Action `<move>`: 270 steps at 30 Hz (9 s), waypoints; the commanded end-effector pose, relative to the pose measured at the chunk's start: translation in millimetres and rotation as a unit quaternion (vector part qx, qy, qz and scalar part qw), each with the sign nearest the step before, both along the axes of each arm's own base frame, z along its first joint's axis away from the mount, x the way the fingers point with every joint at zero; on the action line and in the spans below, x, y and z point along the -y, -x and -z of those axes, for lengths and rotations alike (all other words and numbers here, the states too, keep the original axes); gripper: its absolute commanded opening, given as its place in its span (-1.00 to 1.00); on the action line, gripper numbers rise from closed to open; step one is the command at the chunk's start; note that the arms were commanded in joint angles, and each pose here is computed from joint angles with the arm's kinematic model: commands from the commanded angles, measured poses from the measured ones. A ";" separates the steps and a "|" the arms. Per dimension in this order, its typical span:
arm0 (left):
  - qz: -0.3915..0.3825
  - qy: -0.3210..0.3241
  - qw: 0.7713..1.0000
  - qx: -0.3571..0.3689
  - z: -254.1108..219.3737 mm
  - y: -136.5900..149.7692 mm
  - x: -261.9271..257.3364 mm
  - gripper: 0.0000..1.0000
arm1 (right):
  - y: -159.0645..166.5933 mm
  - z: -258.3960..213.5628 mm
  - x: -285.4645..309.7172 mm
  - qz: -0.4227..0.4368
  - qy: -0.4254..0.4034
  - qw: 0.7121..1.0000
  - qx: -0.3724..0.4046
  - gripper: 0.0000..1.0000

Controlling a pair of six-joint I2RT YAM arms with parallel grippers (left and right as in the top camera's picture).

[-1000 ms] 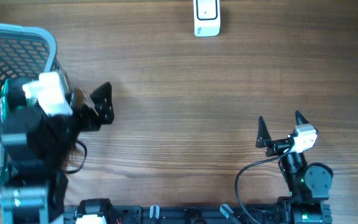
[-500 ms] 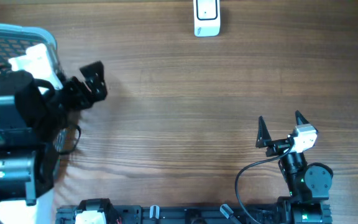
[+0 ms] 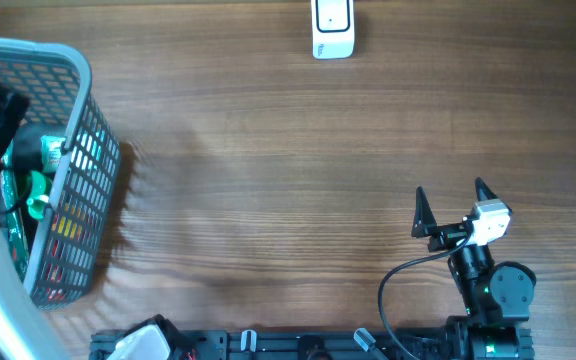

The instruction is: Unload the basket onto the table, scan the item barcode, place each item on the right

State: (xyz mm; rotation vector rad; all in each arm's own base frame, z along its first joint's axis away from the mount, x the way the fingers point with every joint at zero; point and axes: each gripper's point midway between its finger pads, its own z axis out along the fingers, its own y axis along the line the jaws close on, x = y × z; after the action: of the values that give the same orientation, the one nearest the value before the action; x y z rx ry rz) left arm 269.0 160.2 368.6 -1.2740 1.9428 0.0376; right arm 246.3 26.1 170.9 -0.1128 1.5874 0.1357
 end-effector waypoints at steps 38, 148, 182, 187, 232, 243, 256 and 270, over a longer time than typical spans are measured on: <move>-0.107 0.266 0.914 -0.288 260.5 44.2 -17.2 -0.08 | -0.6 -1.0 5.4 0.014 0.007 1.000 0.004 1.00; 0.748 -0.273 0.603 -0.037 16.9 -16.0 401.8 1.00 | -0.6 -0.9 5.4 0.014 0.006 1.000 0.003 1.00; -0.154 -0.016 0.924 -0.349 174.3 83.4 -71.8 1.00 | -0.6 -0.9 4.9 0.013 0.006 1.000 0.003 1.00; -0.023 -0.090 0.914 -0.395 200.6 63.6 -87.8 1.00 | -0.4 -1.0 3.5 0.010 0.006 1.000 0.004 0.99; 0.051 -0.027 0.958 -0.282 210.4 24.7 -114.4 -0.92 | -0.4 -0.9 3.5 0.010 0.006 1.000 0.003 1.00; 0.324 -0.145 0.893 0.276 -73.0 -8.6 64.2 -0.92 | -0.4 -0.9 3.4 0.010 0.006 1.000 0.003 1.00; 0.574 0.207 0.792 0.012 118.9 5.5 266.7 -0.92 | -0.4 -0.9 3.5 0.010 0.006 1.000 0.003 1.00; 0.316 0.264 0.854 -0.317 315.7 0.7 255.1 -0.92 | -0.4 -0.9 3.5 0.010 0.006 1.000 0.003 1.00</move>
State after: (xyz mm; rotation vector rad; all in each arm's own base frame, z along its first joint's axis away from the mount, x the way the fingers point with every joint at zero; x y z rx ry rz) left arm 267.7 -131.3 85.3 -0.5889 3.0186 -0.9975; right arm 246.8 23.6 170.5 -0.1017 1.5898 0.1240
